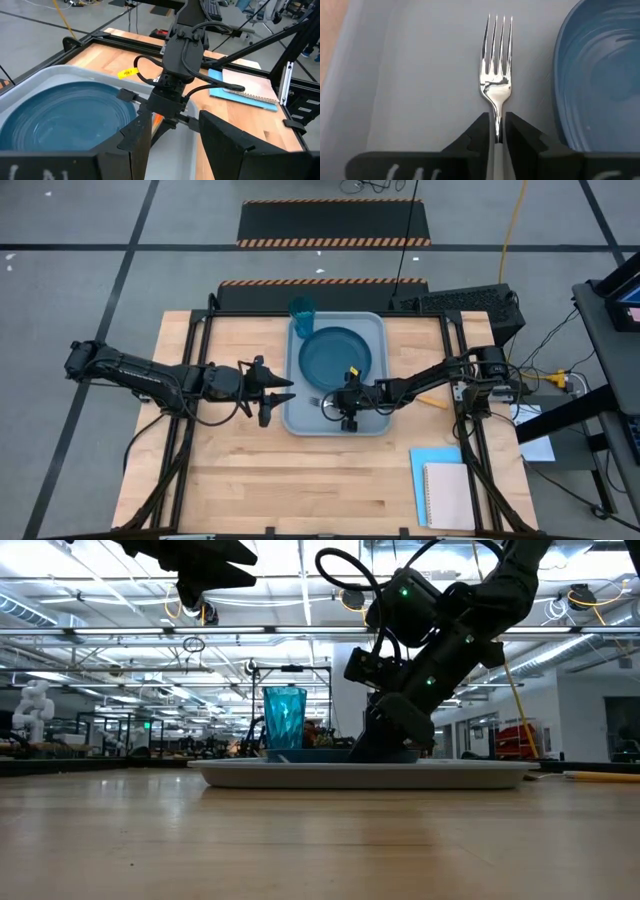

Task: Pick and place plate/cup/fork/spoon on tray
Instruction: Put the orange fork on the gray serving tray to the left of the blue plate

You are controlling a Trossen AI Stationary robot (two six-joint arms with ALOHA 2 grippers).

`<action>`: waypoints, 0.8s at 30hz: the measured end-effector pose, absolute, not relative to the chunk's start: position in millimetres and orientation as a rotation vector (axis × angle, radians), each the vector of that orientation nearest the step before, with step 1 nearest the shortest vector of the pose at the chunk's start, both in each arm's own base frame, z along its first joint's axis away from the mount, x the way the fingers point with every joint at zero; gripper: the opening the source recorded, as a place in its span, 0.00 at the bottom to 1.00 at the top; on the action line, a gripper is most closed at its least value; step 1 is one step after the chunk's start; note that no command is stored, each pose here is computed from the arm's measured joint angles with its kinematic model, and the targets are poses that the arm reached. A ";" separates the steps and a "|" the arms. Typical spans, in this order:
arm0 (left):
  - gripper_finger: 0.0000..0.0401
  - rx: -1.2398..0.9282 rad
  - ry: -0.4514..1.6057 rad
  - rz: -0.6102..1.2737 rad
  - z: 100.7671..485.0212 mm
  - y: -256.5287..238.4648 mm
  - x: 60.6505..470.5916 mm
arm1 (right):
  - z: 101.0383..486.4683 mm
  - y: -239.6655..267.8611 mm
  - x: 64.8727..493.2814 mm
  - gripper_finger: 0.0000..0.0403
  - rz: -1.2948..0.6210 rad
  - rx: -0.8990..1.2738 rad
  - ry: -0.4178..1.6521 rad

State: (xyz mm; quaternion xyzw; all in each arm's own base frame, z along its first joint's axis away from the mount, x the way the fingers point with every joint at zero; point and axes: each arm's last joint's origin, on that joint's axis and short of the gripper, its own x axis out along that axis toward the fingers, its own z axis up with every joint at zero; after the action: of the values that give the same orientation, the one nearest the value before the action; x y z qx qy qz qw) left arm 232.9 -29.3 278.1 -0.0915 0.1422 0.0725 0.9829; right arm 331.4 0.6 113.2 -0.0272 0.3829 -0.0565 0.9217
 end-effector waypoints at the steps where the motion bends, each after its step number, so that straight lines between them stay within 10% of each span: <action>1: 0.41 -0.184 0.286 0.146 278.1 -29.3 232.9 | 113.2 0.6 331.4 0.15 -0.116 -0.056 0.787; 24: 0.41 -0.207 0.254 0.068 281.7 -38.5 233.0 | 161.6 21.8 281.9 0.17 -0.129 0.049 1.014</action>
State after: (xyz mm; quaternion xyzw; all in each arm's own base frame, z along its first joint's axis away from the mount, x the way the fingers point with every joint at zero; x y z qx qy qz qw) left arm 233.0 -38.5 281.7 -0.1029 0.1263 0.0339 0.9861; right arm 281.9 21.8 161.6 0.0235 0.4852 -0.0615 0.8719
